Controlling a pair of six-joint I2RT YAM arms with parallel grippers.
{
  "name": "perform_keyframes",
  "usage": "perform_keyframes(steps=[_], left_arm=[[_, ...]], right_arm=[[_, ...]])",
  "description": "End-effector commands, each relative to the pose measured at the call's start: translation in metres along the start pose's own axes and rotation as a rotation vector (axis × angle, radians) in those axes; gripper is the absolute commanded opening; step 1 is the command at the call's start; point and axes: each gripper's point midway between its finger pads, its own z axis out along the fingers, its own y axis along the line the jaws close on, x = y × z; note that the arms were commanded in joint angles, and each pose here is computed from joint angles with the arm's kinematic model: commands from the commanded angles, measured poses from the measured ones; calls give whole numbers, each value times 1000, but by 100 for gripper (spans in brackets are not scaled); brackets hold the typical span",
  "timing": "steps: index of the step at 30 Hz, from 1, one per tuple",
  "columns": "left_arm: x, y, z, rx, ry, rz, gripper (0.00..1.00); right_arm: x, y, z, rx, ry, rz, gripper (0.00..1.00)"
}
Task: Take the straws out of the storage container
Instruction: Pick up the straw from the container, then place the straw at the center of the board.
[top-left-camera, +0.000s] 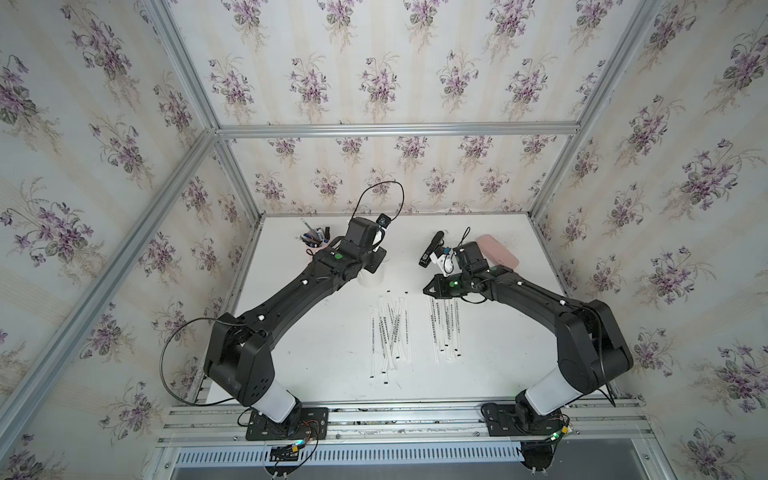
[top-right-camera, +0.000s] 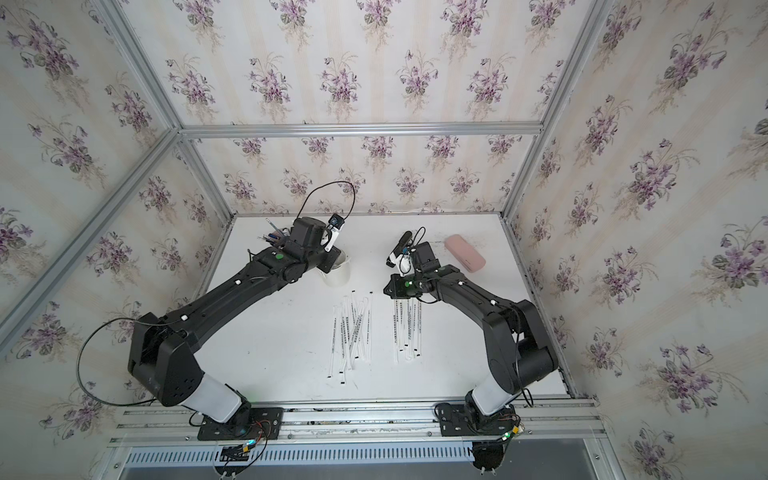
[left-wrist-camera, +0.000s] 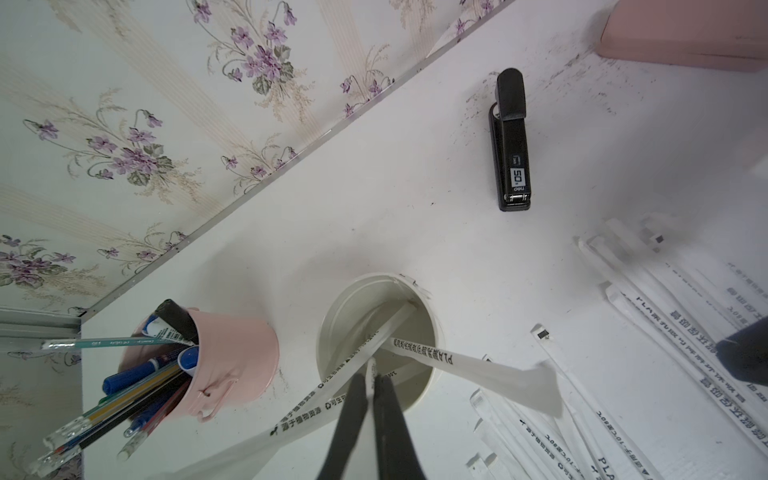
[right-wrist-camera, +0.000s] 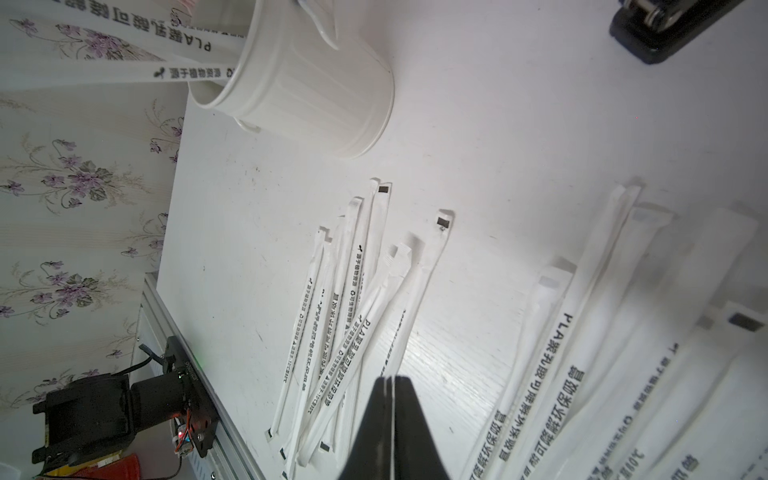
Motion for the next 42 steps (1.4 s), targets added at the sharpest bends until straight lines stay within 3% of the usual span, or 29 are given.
perform_keyframes(steps=[1, 5, 9, 13, 15, 19, 24, 32, 42], left_arm=[[-10, 5, -27, 15, -18, -55, 0], [-35, 13, -80, 46, -111, -103, 0], [-42, 15, -132, 108, -134, -176, 0], [-29, -12, -169, 300, -79, -262, 0], [-12, -32, -177, 413, 0, -340, 0], [30, -69, -169, 566, 226, -486, 0], [72, -114, -132, 702, 451, -606, 0], [107, -135, -75, 699, 627, -548, 4], [117, -136, -34, 707, 709, -529, 8]], right_arm=[[-1, 2, -5, 6, -9, -6, 9], [-3, 7, -11, 4, -26, -12, 9], [-4, 11, -16, 4, -43, -16, 9], [-4, 11, -16, 4, -54, -12, 9], [-2, 10, -13, -3, -51, -7, 9], [1, 14, -8, -11, -40, -11, 9], [7, 18, -3, -12, -22, -19, 9], [11, 21, -2, -7, -18, -27, 9], [11, 20, 0, -4, -10, -31, 8]])
